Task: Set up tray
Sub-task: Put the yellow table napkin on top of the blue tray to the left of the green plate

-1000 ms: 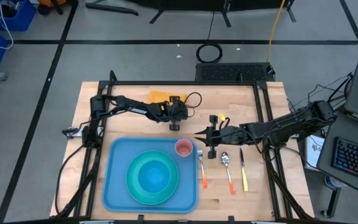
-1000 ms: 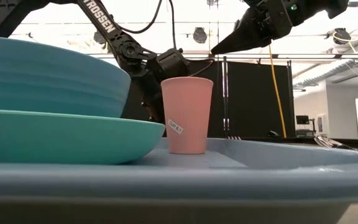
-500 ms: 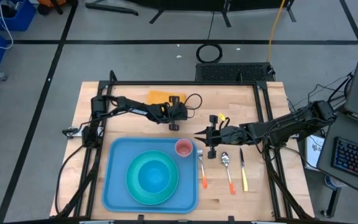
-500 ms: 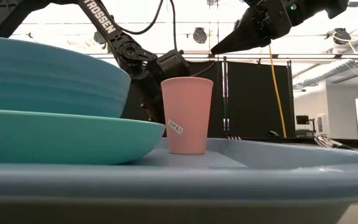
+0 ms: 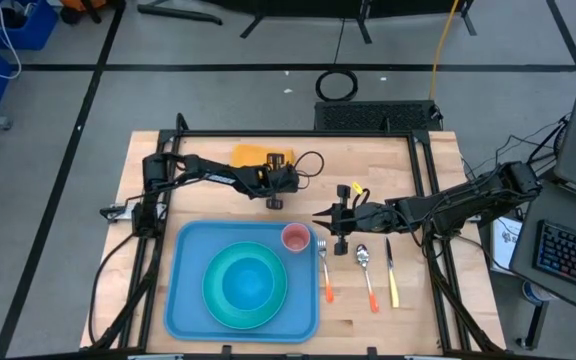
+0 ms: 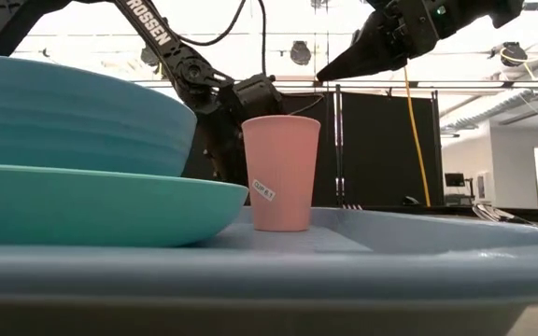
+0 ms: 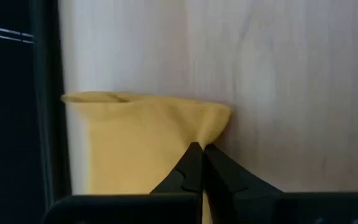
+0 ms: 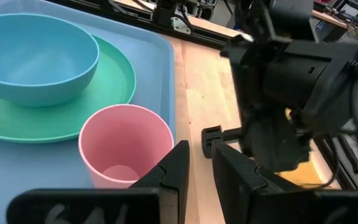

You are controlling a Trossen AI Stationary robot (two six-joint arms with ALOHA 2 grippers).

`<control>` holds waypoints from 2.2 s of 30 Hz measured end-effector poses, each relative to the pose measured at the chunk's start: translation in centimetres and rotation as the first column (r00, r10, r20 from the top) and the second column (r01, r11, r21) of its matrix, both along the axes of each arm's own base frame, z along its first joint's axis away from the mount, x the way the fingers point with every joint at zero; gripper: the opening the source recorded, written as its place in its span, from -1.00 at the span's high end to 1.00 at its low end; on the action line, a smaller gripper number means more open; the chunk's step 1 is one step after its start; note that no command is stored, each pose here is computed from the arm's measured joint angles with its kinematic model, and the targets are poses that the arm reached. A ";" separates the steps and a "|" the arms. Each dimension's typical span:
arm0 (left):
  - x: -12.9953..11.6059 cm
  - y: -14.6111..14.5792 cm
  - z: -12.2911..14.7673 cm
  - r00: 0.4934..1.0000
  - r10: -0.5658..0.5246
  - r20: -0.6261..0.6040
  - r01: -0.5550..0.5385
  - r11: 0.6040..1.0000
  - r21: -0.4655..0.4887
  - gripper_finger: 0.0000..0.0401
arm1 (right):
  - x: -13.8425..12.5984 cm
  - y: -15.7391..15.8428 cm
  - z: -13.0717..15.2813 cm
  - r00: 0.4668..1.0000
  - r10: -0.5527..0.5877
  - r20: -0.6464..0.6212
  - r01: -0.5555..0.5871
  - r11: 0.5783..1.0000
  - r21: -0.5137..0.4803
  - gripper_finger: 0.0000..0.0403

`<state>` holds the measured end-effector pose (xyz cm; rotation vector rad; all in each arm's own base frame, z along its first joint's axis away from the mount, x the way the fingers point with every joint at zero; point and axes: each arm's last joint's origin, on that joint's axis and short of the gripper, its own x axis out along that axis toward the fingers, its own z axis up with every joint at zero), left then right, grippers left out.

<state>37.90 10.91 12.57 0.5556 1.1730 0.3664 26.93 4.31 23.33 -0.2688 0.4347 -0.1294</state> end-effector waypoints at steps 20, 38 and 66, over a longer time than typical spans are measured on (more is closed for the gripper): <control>-1.2 -0.4 3.7 0.999 -0.001 0.054 0.007 0.995 -0.099 1.00 | 0.0 0.1 0.0 1.000 0.022 0.004 -0.022 1.000 0.016 0.71; -2.1 -1.6 7.3 0.994 -0.005 0.112 0.013 0.998 -0.067 1.00 | 0.0 0.1 0.1 1.000 0.023 0.008 -0.023 1.000 0.017 0.71; -4.7 -1.9 12.1 0.974 0.031 0.223 0.003 0.989 -0.149 1.00 | 0.1 -0.4 0.0 1.000 -0.006 0.001 0.006 0.999 0.038 0.71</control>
